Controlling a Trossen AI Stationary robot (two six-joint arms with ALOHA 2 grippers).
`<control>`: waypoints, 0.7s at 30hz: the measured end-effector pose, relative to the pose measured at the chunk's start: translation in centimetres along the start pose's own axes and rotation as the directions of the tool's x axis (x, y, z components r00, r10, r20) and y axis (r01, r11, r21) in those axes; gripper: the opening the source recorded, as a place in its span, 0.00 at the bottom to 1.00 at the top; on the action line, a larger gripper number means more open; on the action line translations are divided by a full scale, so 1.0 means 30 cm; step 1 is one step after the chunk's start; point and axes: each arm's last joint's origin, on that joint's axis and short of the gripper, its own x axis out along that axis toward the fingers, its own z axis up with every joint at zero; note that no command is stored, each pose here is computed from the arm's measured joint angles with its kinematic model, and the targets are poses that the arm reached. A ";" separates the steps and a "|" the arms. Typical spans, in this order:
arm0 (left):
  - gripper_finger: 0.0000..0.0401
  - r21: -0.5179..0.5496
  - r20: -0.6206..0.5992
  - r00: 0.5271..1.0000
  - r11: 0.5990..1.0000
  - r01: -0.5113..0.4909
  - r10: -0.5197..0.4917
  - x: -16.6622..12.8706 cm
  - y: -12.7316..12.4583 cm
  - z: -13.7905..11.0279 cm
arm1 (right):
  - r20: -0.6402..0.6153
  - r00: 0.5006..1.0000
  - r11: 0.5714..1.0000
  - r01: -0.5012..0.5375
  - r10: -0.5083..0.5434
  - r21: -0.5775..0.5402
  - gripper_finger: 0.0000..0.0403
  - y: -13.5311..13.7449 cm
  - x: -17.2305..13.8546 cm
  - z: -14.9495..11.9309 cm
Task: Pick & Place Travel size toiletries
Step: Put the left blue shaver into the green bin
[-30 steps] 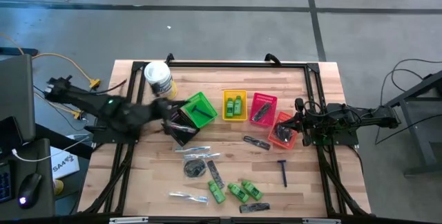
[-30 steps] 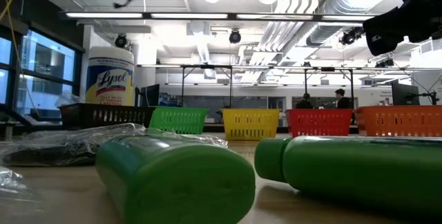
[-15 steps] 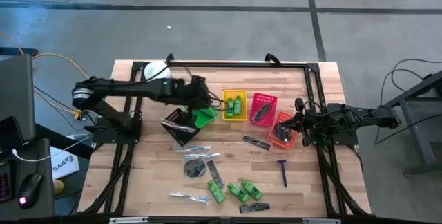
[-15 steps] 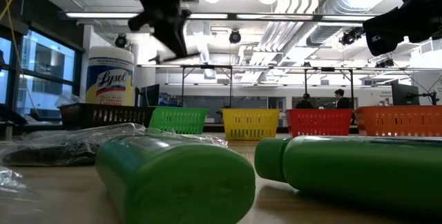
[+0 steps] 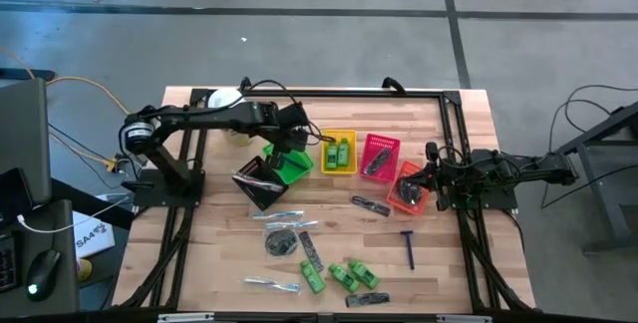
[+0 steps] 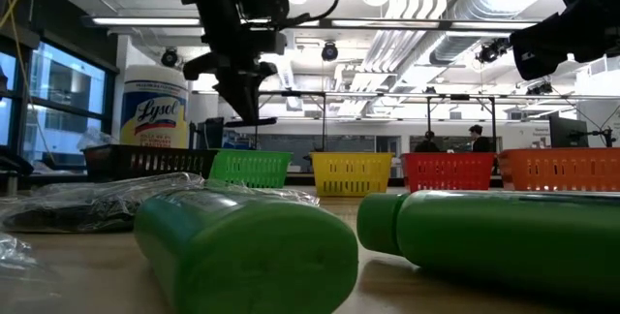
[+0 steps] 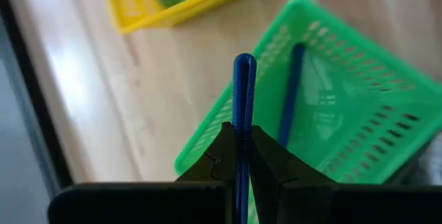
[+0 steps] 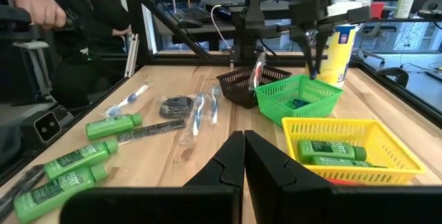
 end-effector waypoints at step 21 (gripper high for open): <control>0.02 -0.019 0.044 0.998 0.999 0.046 -0.045 0.131 -0.074 -0.069 | -0.015 1.000 1.000 0.001 -0.001 -0.007 0.01 0.000 0.000 -0.005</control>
